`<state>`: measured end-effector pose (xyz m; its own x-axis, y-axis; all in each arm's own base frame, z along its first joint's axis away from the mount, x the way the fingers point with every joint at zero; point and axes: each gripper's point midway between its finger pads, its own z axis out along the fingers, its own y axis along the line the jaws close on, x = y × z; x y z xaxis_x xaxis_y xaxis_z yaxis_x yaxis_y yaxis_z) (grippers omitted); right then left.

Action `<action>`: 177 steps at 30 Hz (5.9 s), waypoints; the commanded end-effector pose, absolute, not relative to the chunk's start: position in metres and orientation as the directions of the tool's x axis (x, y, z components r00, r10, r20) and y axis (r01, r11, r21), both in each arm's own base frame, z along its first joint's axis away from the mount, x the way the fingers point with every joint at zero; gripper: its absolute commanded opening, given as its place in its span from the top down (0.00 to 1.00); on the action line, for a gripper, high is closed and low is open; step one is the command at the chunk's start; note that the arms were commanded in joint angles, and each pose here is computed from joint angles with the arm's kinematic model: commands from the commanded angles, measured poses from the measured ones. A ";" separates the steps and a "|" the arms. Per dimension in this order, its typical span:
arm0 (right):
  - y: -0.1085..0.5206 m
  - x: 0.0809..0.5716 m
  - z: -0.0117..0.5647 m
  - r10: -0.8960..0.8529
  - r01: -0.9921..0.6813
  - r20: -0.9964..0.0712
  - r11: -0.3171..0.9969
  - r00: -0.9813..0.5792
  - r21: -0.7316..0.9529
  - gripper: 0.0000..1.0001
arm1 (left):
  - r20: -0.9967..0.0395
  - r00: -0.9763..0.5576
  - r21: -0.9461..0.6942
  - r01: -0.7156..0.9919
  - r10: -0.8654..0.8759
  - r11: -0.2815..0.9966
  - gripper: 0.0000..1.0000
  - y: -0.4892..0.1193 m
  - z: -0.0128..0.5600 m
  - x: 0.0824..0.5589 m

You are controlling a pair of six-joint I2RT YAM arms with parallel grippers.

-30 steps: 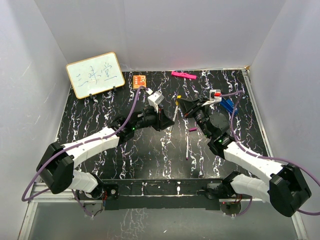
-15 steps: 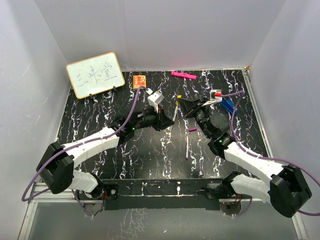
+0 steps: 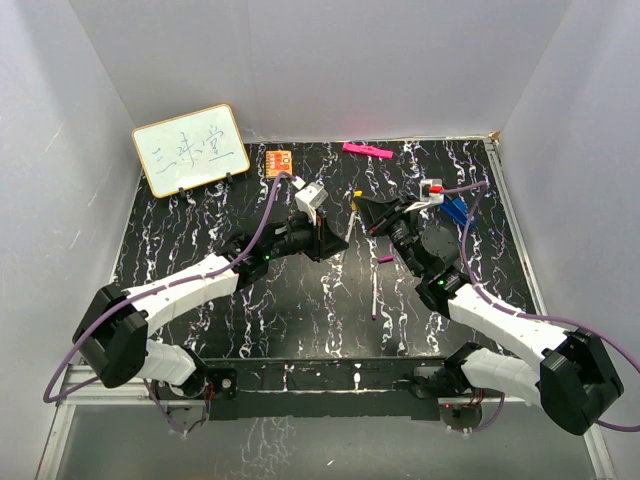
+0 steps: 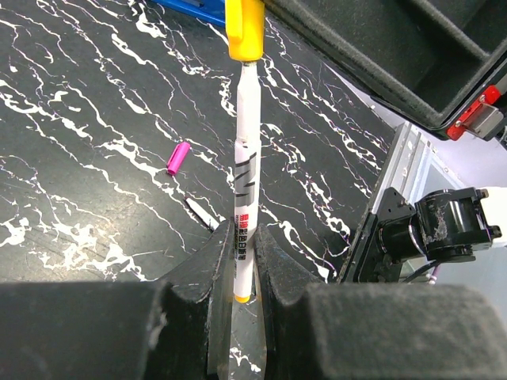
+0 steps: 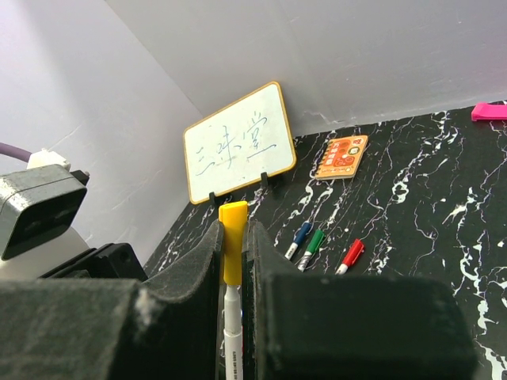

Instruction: Insert the pens into the pen caps

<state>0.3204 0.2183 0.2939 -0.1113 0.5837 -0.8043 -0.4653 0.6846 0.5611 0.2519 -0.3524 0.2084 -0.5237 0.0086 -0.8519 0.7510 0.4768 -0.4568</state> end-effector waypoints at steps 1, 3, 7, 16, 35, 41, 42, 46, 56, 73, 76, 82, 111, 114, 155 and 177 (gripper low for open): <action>0.217 0.314 0.308 0.611 -0.501 -0.787 0.657 -0.085 0.564 1.00 | -0.864 -0.504 -0.448 0.761 -0.008 0.470 1.00 -0.353 0.216 0.252; 0.218 0.314 0.306 0.612 -0.501 -0.785 0.652 -0.094 0.568 1.00 | -0.864 -0.503 -0.446 0.759 -0.009 0.474 1.00 -0.353 0.216 0.253; 0.221 0.312 0.300 0.609 -0.503 -0.785 0.645 -0.119 0.576 1.00 | -0.865 -0.502 -0.448 0.759 -0.014 0.472 1.00 -0.353 0.218 0.253; 0.224 0.306 0.283 0.601 -0.501 -0.780 0.628 -0.174 0.595 1.00 | -0.874 -0.483 -0.443 0.757 -0.046 0.481 1.00 -0.357 0.227 0.263; 0.253 0.301 0.212 0.435 -0.438 -0.794 0.668 -0.425 0.601 1.00 | -0.916 -0.364 -0.395 0.737 -0.170 0.549 1.00 -0.355 0.268 0.297; 0.266 0.293 0.192 0.348 -0.424 -0.812 0.717 -0.469 0.553 1.00 | -0.932 -0.307 -0.361 0.728 -0.193 0.583 1.00 -0.347 0.283 0.310; 0.271 0.289 0.188 0.327 -0.431 -0.815 0.721 -0.479 0.542 1.00 | -0.933 -0.295 -0.358 0.726 -0.204 0.587 1.00 -0.345 0.286 0.312; 0.283 0.281 0.169 0.273 -0.421 -0.804 0.738 -0.528 0.528 1.00 | -0.939 -0.255 -0.345 0.704 -0.233 0.621 1.00 -0.333 0.297 0.325; 0.295 0.263 0.125 0.191 -0.386 -0.757 0.767 -0.625 0.512 1.00 | -0.920 -0.216 -0.384 0.657 -0.327 0.648 1.00 -0.295 0.316 0.347; 0.278 0.343 0.213 0.265 -0.260 -0.906 0.897 -0.331 0.357 1.00 | -0.898 -0.393 -0.403 0.553 -0.198 0.729 1.00 -0.275 0.245 0.331; 0.265 0.364 0.206 0.280 -0.177 -0.898 0.918 -0.339 0.354 1.00 | -0.890 -0.420 -0.393 0.503 -0.180 0.770 0.91 -0.264 0.229 0.330; 0.244 0.406 0.175 0.311 -0.081 -0.849 0.922 -0.428 0.379 1.00 | -0.887 -0.422 -0.362 0.383 -0.188 0.850 0.83 -0.236 0.213 0.331; 0.268 0.467 0.040 0.195 -0.048 -0.714 0.951 -0.672 0.305 0.67 | -0.861 -0.487 -0.349 0.352 -0.149 0.869 0.75 -0.230 0.189 0.323; 0.265 0.468 0.045 0.190 -0.052 -0.724 0.953 -0.663 0.297 0.61 | -0.860 -0.487 -0.351 0.353 -0.150 0.867 0.74 -0.231 0.190 0.323; 0.113 0.380 0.237 0.358 0.165 -0.910 0.930 -0.208 0.328 0.55 | -0.517 -0.669 -0.165 0.690 0.534 0.705 0.50 -0.402 0.043 0.219; 0.116 0.370 0.245 0.368 0.099 -0.913 0.929 -0.177 0.355 0.55 | -0.525 -0.666 -0.167 0.691 0.530 0.704 0.47 -0.435 0.034 0.227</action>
<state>0.3698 0.1115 0.2248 -0.2288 0.3427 -0.9111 0.1469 0.9374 0.3157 0.2236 -0.4242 0.0241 -0.6685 0.5408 -0.5105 0.6925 0.7030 -0.1621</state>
